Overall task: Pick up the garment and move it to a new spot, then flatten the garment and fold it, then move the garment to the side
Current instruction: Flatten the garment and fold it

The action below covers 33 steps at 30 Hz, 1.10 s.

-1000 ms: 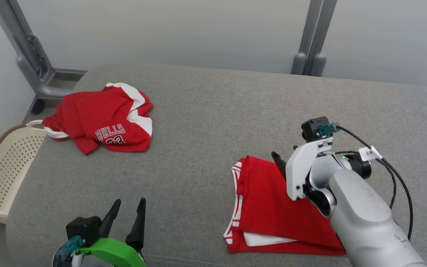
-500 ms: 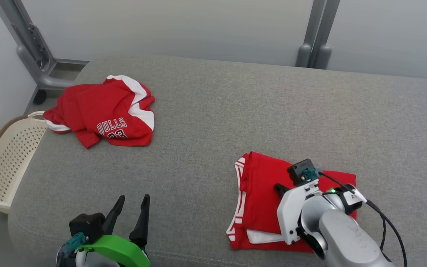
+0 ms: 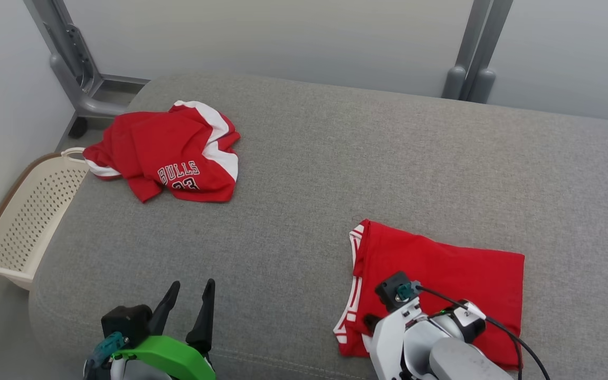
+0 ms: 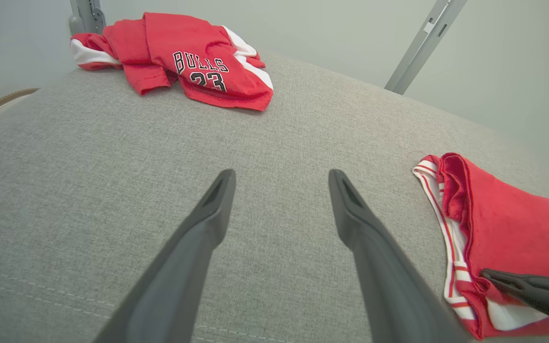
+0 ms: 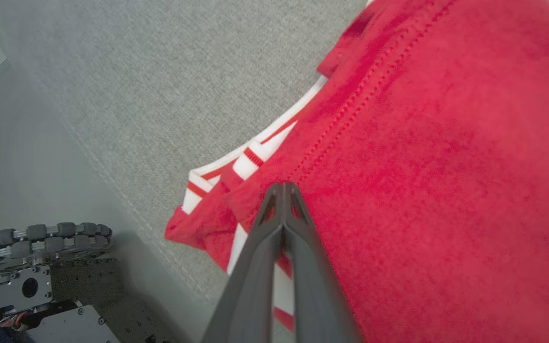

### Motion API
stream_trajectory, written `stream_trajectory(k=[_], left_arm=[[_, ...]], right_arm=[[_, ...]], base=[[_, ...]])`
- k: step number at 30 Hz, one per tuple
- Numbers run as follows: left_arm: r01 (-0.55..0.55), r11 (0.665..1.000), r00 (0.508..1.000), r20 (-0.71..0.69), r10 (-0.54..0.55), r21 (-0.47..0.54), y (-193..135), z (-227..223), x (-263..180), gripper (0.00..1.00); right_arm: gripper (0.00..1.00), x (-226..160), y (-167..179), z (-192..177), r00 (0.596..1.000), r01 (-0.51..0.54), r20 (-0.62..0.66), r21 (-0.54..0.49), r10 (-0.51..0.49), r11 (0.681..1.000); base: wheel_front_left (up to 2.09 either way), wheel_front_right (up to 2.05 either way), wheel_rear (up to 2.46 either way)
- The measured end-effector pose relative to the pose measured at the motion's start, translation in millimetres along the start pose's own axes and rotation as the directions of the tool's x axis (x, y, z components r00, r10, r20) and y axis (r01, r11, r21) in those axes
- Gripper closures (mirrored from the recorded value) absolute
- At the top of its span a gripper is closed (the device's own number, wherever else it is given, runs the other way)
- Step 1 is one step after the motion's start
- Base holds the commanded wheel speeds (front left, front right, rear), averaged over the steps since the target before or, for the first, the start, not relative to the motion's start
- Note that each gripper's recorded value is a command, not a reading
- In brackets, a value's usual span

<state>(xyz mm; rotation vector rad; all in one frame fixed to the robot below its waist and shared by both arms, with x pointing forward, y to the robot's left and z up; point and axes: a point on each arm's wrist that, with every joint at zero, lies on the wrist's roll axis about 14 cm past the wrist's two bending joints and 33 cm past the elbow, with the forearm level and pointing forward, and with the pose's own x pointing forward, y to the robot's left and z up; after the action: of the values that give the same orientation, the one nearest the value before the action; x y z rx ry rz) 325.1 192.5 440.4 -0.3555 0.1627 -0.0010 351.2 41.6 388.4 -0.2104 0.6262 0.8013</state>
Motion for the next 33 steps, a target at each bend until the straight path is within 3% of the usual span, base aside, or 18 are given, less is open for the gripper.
stream_trajectory(k=[11,13,14,15,25,33], left_arm=[[0.004,1.000,1.000,0.006,-0.004,-0.001,-0.5,0.4,-4.1,0.00],[0.007,1.000,1.000,0.006,-0.007,0.001,-1.0,0.0,-5.2,0.00],[0.010,1.000,1.000,0.007,-0.010,0.003,-1.4,0.3,-5.4,0.00],[0.012,1.000,1.000,0.009,-0.012,0.004,-1.8,0.8,-5.6,0.00],[0.050,0.999,0.999,0.016,-0.050,0.021,-12.8,4.7,-0.6,0.00],[0.081,0.996,0.997,0.007,-0.081,0.030,-22.4,4.4,7.6,0.00]], right_arm=[[1.00,-4.2,19.7,11.9,0.998,-0.059,0.037,0.046,0.058,0.997],[0.56,-6.9,14.3,24.7,0.997,-0.050,0.067,0.069,0.046,0.996],[0.13,-8.8,8.4,32.9,0.996,-0.038,0.084,0.082,0.031,0.996],[0.00,-11.0,1.8,39.9,0.995,-0.024,0.096,0.100,0.015,0.995],[0.00,-58.8,-88.3,67.6,0.960,0.200,0.138,0.272,-0.244,0.941],[0.00,-108.6,-140.4,27.3,0.910,0.362,0.039,0.413,-0.414,0.835]], base=[[0.00,0.00,0.00],[0.00,0.00,0.00],[0.00,0.00,0.00],[0.00,0.00,0.00],[0.00,0.00,0.00],[0.00,0.00,0.00]])
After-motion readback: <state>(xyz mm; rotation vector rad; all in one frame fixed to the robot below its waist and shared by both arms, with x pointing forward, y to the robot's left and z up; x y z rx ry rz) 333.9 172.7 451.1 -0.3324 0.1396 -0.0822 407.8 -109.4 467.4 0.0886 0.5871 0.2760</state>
